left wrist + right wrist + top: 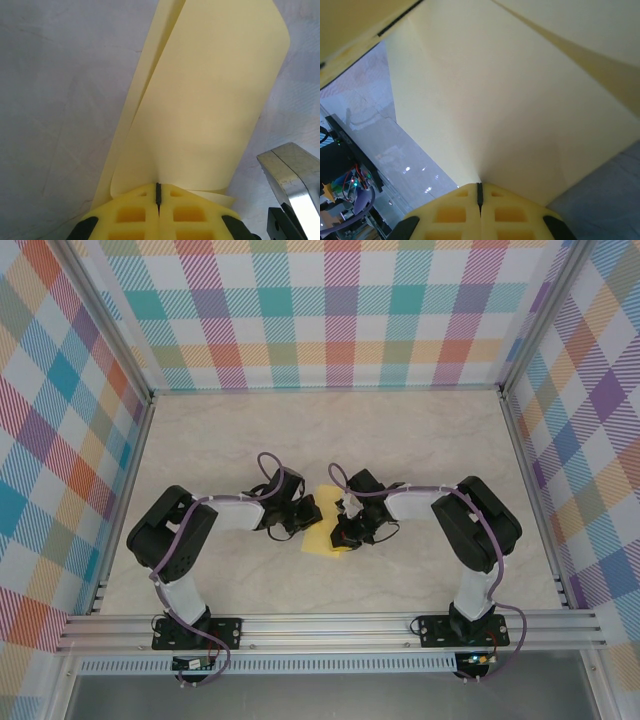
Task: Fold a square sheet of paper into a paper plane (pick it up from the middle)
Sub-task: Fold the triangle a second time at the center of the table.
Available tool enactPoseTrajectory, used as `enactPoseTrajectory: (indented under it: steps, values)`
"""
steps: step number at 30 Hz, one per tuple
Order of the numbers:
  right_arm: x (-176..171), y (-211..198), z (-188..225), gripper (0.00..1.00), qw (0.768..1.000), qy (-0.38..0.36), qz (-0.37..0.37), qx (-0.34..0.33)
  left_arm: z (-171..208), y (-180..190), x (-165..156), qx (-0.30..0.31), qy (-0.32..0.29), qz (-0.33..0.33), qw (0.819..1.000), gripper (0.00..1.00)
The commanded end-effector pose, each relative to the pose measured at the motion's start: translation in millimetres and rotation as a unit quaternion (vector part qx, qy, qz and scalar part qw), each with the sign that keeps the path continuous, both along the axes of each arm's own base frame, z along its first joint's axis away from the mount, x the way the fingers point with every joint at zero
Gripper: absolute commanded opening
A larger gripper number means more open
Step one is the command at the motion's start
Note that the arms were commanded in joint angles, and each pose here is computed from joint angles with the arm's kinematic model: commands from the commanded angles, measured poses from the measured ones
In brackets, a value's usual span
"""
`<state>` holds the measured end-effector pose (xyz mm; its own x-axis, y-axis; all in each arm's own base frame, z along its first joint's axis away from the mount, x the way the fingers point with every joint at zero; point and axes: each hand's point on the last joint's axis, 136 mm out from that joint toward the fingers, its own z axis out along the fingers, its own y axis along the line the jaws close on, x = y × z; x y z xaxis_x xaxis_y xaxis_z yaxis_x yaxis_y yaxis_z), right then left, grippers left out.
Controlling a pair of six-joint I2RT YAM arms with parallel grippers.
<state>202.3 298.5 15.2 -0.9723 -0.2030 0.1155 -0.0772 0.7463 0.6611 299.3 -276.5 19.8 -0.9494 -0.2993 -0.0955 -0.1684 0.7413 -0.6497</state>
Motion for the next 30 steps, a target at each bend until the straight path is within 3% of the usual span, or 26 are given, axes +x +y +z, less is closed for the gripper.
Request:
enactPoseTrajectory:
  steps: [1,6,12,20,30]
  values:
    - [-1.8,0.3,17.6,0.03,1.000,0.010,-0.012,0.006,-31.0,24.0,-6.7,0.062,0.018,0.014,0.998,0.00]
    - [17.2,20.1,43.5,0.07,0.998,-0.012,-0.032,0.054,-33.8,25.1,-11.5,0.056,0.023,0.017,0.998,0.00]
    - [28.3,30.5,25.8,0.08,0.998,0.007,-0.038,0.039,-30.4,21.2,-10.4,0.048,0.023,0.015,0.998,0.00]
    - [9.4,5.0,-17.9,0.10,0.998,0.029,-0.032,-0.042,-31.7,24.7,-11.6,0.057,0.028,0.020,0.998,0.00]
    - [-19.4,-7.1,-1.9,0.15,0.999,0.043,-0.014,-0.015,-46.3,35.5,-18.2,0.078,0.043,0.033,0.995,0.00]
